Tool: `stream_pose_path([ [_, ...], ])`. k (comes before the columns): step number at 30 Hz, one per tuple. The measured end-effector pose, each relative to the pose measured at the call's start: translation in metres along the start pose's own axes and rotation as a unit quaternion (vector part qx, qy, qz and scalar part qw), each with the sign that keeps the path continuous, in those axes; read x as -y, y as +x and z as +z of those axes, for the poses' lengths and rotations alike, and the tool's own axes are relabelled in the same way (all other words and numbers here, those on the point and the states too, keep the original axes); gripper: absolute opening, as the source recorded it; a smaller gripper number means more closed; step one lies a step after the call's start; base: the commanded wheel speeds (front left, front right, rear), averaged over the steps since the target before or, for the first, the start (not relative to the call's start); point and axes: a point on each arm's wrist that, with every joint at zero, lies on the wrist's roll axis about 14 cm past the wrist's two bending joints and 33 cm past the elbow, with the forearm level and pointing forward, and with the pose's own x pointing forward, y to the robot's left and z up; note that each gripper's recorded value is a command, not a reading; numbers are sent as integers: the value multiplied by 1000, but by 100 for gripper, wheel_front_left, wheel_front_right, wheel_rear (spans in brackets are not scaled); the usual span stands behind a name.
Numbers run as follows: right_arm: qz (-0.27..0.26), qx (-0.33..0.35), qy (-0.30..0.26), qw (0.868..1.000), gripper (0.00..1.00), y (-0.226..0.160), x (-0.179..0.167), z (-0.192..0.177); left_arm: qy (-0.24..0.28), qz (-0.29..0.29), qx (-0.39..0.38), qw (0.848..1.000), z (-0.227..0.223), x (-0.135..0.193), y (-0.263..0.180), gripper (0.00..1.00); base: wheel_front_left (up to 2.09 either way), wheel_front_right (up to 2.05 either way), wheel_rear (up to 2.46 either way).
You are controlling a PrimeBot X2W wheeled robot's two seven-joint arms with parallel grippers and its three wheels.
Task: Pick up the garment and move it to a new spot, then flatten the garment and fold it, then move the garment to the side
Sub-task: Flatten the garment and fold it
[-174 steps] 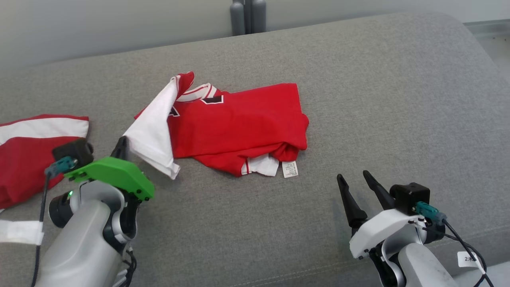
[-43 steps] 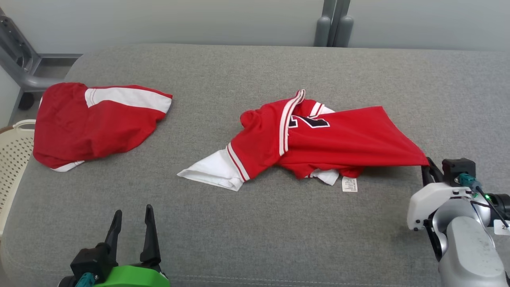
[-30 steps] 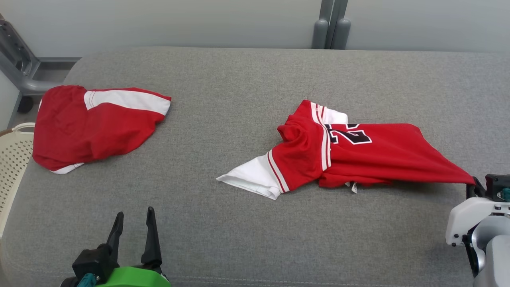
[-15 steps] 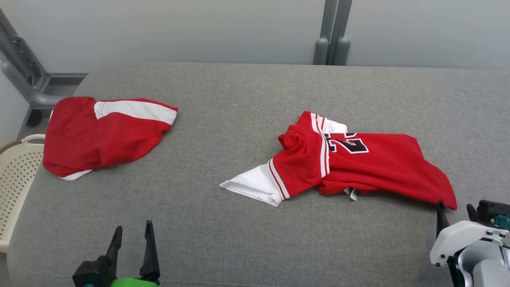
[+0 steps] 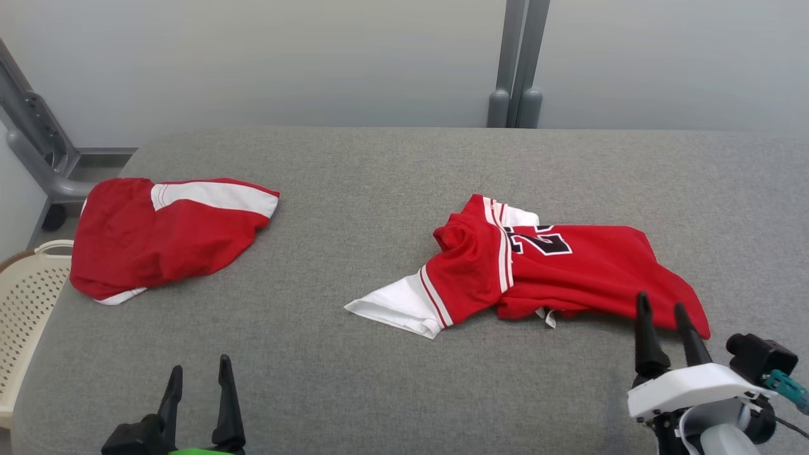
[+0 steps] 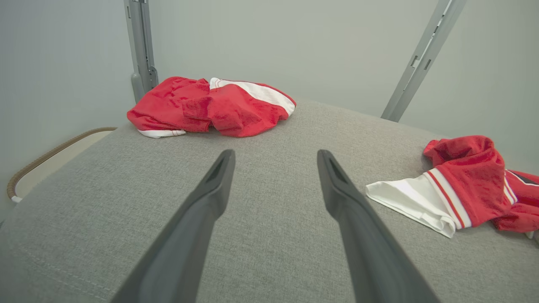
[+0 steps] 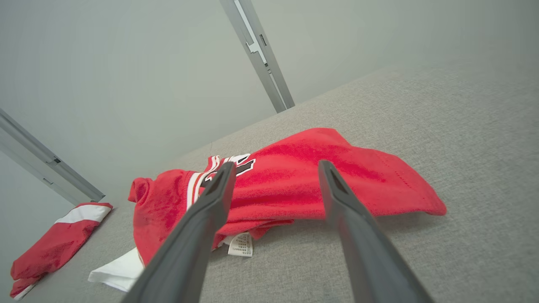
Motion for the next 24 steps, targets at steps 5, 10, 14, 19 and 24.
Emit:
stream_pose_path([
  [5, 50, 11, 5, 999, 100, -6, -32, 3, 11, -30, 4, 999, 3, 8, 0, 100, 0, 0, 0],
  [10, 43, 2, -21, 999, 100, -13, -24, -2, 28, -38, 7, 999, 6, 11, 0, 100, 0, 0, 0],
  [14, 35, 2, -40, 999, 100, -16, -17, -2, 42, -37, -4, 998, -1, 11, -3, 100, 0, 0, 0],
  [19, 24, -17, -71, 997, 100, -25, -5, -12, 45, -32, -14, 998, -8, 7, -6, 100, 0, 0, 0],
  [24, 19, -20, -75, 997, 100, -27, -2, -14, 45, -32, -18, 998, -10, 7, -6, 100, 0, 0, 0],
])
